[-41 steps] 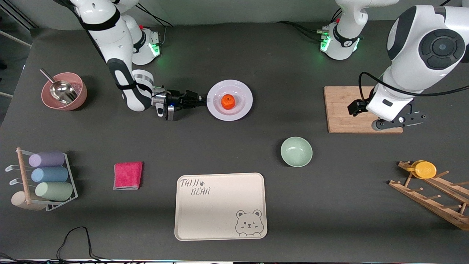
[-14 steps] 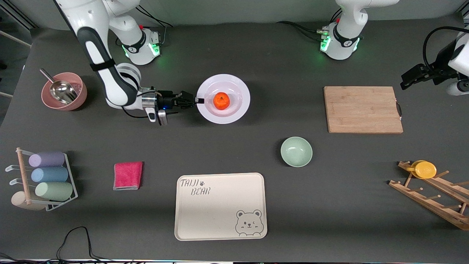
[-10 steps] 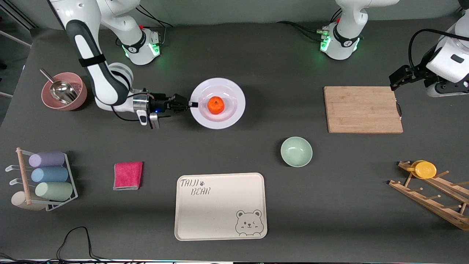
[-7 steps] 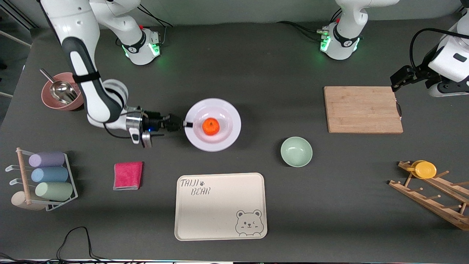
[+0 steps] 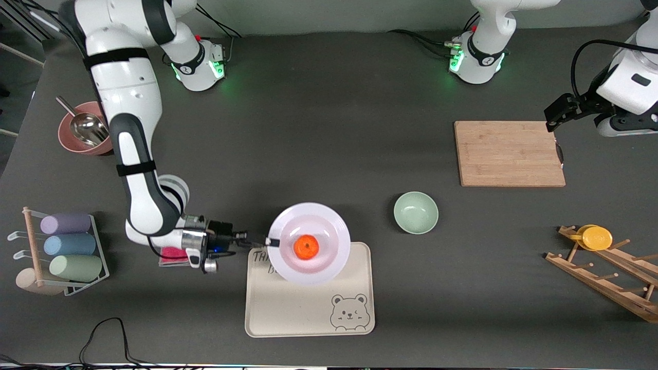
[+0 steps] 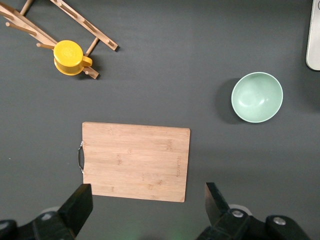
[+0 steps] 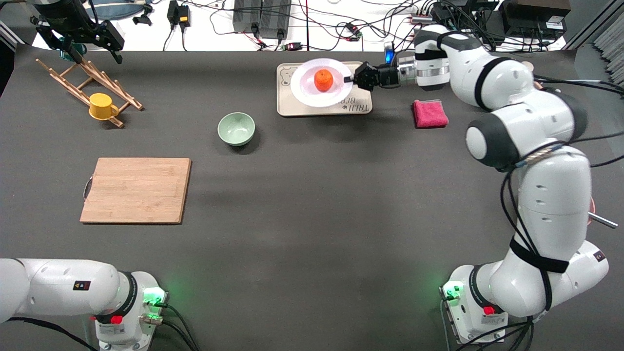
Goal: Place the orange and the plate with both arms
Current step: 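Slide the plate with the orange onto the bear tray with the right gripper, then open the right gripper and release the plate on the tray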
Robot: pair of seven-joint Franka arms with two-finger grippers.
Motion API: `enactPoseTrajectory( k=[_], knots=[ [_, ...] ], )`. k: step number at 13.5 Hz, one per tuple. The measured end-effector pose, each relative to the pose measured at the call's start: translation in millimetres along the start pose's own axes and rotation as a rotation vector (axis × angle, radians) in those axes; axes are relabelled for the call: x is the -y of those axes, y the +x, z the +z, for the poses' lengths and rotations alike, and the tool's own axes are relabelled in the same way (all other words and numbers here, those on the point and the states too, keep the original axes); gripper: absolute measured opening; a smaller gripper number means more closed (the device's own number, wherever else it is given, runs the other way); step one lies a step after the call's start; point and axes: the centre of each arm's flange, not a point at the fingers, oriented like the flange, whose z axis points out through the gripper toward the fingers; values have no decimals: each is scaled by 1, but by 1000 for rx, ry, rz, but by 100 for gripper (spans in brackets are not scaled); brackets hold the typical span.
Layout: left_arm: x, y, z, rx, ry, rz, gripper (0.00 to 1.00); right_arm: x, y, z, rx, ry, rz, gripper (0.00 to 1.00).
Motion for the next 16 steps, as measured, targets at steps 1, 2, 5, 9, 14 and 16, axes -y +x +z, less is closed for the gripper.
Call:
enactPoseTrajectory(
  k=[1,2,5,9,14,16],
  knots=[
    [0,0,0,0,-1,-1,100,-4,16,4,-17,7,8,4],
    [0,0,0,1,-4,-2,100,-9,28,6,-32,13,10,4],
    [1,0,0,3,-17,-7,100,-25,42,14,-39,10,3,4],
    [3,1,1,4,-20,-11,100,-58,36,23,-25,-10,28,4],
    [3,1,1,8,-39,-16,100,-87,30,30,-14,-28,54,4],
    [3,1,2,9,-41,-16,100,-93,28,31,-12,-32,60,4]
  ],
)
